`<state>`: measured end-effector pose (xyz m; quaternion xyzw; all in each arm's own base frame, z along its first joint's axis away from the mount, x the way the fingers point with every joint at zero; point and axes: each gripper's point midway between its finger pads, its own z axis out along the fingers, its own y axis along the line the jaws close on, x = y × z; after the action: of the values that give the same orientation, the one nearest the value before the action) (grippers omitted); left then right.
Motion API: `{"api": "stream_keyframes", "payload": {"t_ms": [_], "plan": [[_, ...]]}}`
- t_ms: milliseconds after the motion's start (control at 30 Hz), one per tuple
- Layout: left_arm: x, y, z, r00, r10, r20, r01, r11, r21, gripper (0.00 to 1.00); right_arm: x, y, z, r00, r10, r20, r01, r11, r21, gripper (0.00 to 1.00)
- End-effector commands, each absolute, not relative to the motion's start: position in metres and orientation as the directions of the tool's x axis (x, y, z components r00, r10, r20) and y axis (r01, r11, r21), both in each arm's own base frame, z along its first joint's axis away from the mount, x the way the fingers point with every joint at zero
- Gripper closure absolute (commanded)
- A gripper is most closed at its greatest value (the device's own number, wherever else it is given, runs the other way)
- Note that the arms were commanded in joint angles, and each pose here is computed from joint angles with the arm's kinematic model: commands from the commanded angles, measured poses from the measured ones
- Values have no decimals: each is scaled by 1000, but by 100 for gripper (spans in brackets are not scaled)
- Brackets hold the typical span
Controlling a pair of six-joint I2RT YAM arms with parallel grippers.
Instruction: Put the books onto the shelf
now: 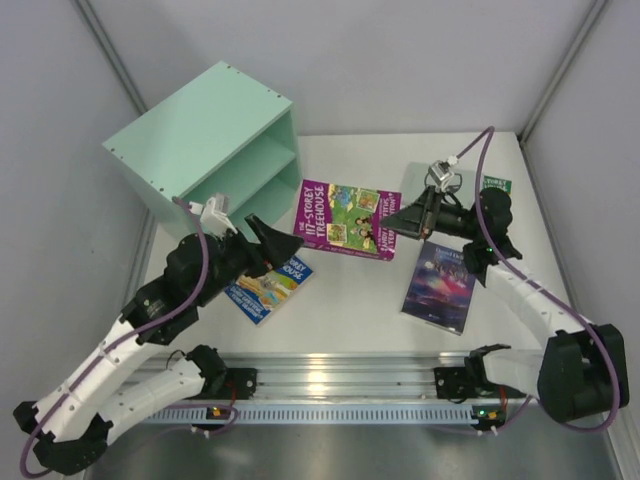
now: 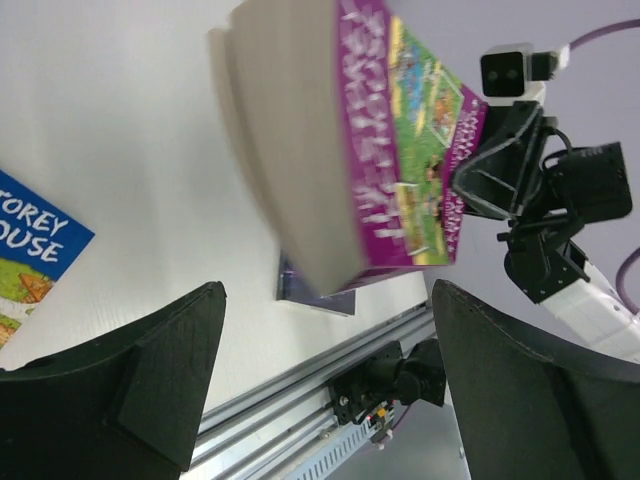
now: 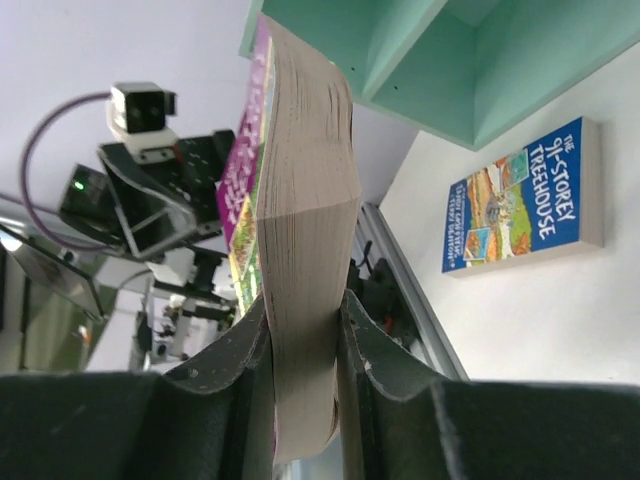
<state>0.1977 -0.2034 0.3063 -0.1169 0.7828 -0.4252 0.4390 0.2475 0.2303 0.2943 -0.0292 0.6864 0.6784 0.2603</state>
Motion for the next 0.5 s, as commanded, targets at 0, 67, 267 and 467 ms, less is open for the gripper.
{"api": "stream_keyframes", "payload": {"t_ms": [0, 67, 267, 467], "plan": [[183, -207, 326, -624, -467, -626, 280, 615, -737, 11, 227, 233, 325, -771, 220, -597, -590, 103, 801, 100], [174, -215, 331, -656, -447, -608, 310, 575, -757, 11, 224, 235, 321, -770, 198, -606, -593, 125, 795, 100], [165, -215, 341, -671, -440, -596, 328, 545, -772, 8, 221, 240, 323, -767, 176, -617, -609, 103, 787, 100], [172, -227, 320, -711, -381, -590, 307, 587, -749, 9, 198, 254, 348, -718, 128, -684, -689, 13, 725, 100]]}}
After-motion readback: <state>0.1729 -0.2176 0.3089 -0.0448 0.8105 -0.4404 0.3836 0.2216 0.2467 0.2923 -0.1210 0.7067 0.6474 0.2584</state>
